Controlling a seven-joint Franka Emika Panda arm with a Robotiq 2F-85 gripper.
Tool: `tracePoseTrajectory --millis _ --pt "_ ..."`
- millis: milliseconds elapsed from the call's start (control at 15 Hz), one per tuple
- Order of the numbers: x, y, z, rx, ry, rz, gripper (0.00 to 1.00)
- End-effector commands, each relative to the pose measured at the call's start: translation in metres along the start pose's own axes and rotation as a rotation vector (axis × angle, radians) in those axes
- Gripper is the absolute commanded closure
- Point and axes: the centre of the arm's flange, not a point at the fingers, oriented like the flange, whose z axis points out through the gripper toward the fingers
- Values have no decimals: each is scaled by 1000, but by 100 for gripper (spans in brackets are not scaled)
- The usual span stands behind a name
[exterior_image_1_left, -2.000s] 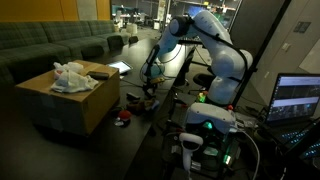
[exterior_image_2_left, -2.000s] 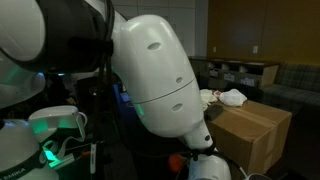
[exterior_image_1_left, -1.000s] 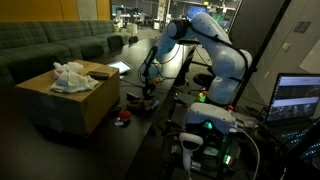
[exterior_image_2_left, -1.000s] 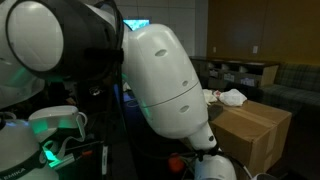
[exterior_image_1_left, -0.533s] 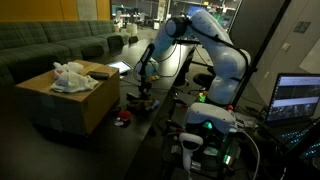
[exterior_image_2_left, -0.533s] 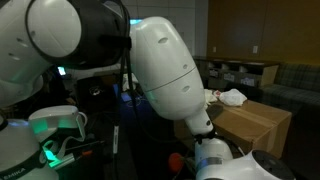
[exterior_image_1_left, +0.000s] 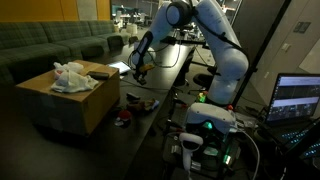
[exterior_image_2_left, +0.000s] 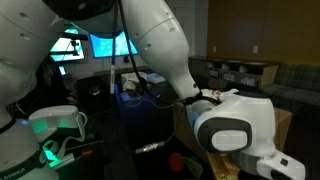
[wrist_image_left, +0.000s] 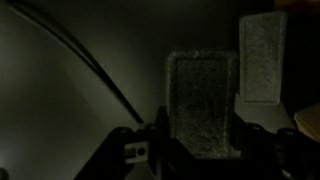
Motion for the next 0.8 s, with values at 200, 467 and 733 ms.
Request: tracePoseTrajectory --millis 200,467,733 --pt "-16 -41 -128 -136 240 62 68" --pt "-14 -79 -181 -171 352 79 68" --pt "-2 -131 -208 -170 437 55 68"
